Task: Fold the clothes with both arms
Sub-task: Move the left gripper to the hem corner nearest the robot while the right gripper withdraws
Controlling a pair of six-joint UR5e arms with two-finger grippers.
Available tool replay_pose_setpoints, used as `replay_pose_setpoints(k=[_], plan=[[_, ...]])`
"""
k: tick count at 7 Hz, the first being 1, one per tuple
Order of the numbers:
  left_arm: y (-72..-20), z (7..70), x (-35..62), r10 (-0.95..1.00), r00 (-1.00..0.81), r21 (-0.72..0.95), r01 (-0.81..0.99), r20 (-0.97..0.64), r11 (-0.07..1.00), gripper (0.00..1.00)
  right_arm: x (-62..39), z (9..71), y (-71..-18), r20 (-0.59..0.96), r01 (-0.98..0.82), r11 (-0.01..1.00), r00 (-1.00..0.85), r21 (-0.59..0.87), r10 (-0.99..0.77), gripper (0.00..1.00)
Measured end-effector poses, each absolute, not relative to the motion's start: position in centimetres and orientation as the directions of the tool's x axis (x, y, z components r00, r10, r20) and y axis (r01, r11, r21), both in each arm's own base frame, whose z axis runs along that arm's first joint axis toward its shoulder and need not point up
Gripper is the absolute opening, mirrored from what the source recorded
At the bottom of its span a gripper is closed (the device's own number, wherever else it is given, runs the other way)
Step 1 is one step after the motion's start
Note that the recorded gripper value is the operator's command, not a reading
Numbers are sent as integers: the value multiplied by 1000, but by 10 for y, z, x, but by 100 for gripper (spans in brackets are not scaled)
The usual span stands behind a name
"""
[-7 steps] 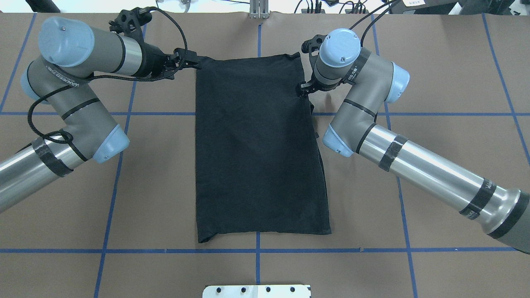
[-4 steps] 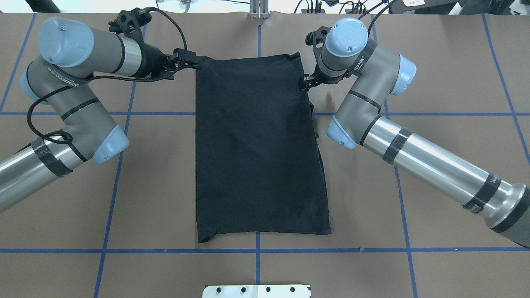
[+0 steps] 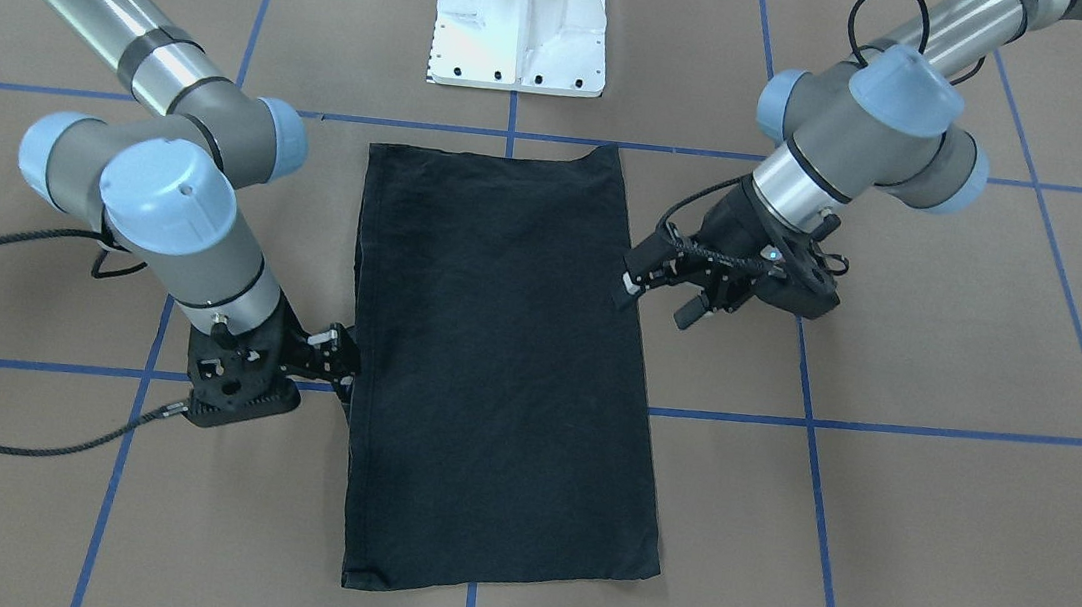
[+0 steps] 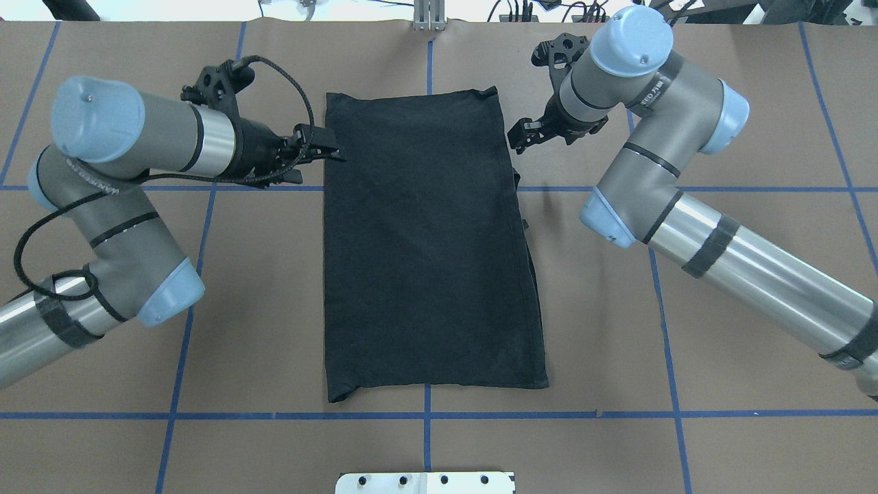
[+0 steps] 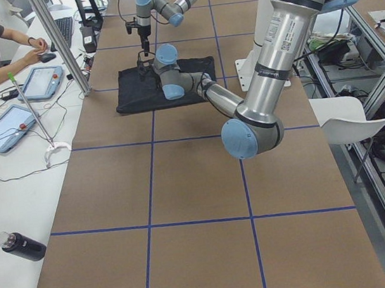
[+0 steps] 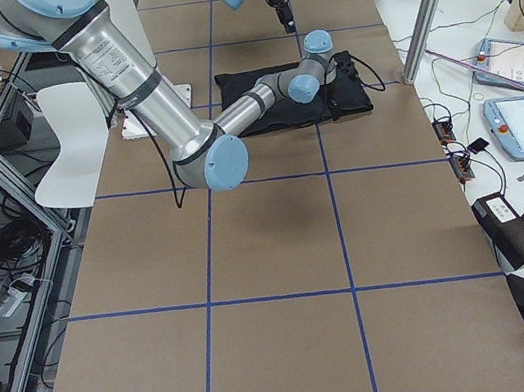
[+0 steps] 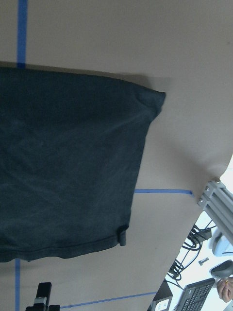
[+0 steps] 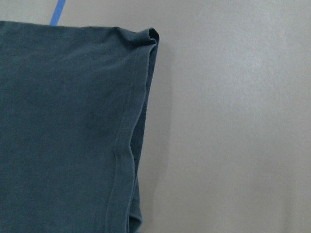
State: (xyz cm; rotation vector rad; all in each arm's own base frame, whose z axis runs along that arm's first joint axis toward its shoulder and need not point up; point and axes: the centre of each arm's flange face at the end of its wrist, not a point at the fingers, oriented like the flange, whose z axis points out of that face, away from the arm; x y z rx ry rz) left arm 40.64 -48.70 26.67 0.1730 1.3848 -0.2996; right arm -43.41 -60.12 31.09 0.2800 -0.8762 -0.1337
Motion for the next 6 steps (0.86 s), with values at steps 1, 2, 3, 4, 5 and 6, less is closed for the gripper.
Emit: replay_pose_setpoints(k=[1, 2, 3, 4, 5, 6], plan=[[-449, 268, 413, -155, 128, -117, 266, -980, 957, 100, -413, 310, -574, 767, -3, 970, 612, 244, -191, 100], [-412, 270, 421, -200, 112, -172, 224, -973, 959, 100, -393, 310, -544, 800, -26, 985, 587, 172, -124, 100], [-375, 273, 435, -249, 106, -225, 194, -963, 955, 100, -376, 310, -511, 827, -49, 994, 559, 101, -57, 100], [-340, 277, 453, -298, 102, -277, 180, -949, 944, 100, -364, 311, -484, 845, -53, 998, 535, 44, -9, 100], [-307, 284, 470, -336, 95, -317, 175, -937, 932, 100, -357, 311, -463, 858, -39, 999, 512, -9, 28, 100], [-282, 297, 480, -360, 86, -342, 175, -929, 923, 100, -355, 310, -449, 866, -28, 998, 497, -48, 55, 100]])
